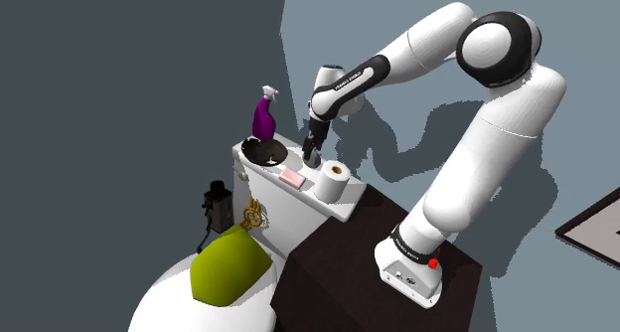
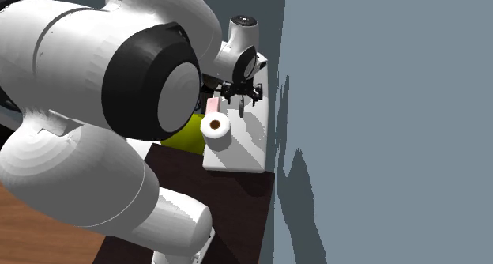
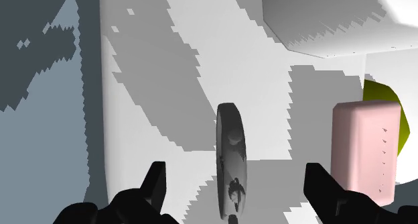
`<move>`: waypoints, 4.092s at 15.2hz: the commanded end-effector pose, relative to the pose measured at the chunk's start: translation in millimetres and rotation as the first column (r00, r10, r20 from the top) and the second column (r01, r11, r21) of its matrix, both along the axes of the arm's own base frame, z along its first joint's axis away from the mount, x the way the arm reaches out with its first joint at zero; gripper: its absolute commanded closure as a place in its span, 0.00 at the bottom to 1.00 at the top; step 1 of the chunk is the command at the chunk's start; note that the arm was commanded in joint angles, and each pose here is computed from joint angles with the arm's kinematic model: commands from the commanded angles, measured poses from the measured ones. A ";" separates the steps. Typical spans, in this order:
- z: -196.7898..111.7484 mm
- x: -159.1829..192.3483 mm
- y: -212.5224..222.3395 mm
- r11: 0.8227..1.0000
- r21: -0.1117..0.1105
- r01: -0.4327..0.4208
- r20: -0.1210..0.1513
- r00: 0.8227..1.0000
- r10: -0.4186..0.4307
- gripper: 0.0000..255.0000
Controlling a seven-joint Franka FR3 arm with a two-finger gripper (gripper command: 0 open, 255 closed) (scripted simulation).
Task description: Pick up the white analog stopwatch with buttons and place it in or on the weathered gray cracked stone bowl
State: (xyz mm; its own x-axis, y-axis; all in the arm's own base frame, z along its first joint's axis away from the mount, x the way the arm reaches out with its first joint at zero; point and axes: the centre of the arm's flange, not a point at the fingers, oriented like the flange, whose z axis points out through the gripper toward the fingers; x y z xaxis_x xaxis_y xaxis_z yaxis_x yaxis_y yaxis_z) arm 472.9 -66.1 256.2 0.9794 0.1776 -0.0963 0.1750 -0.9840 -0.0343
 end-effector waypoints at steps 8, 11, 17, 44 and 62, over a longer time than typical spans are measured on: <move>-2.2 0.1 -0.1 1.000 0.000 0.000 0.000 1.000 0.000 1.00; -2.3 0.1 -0.1 1.000 0.000 0.000 0.000 1.000 0.000 1.00; 3.0 0.1 -0.1 1.000 0.000 0.000 0.000 1.000 0.000 1.00; 124.1 39.1 35.2 1.000 0.000 0.000 0.000 1.000 0.000 1.00; 94.2 138.6 125.2 1.000 0.000 0.000 0.000 1.000 0.000 1.00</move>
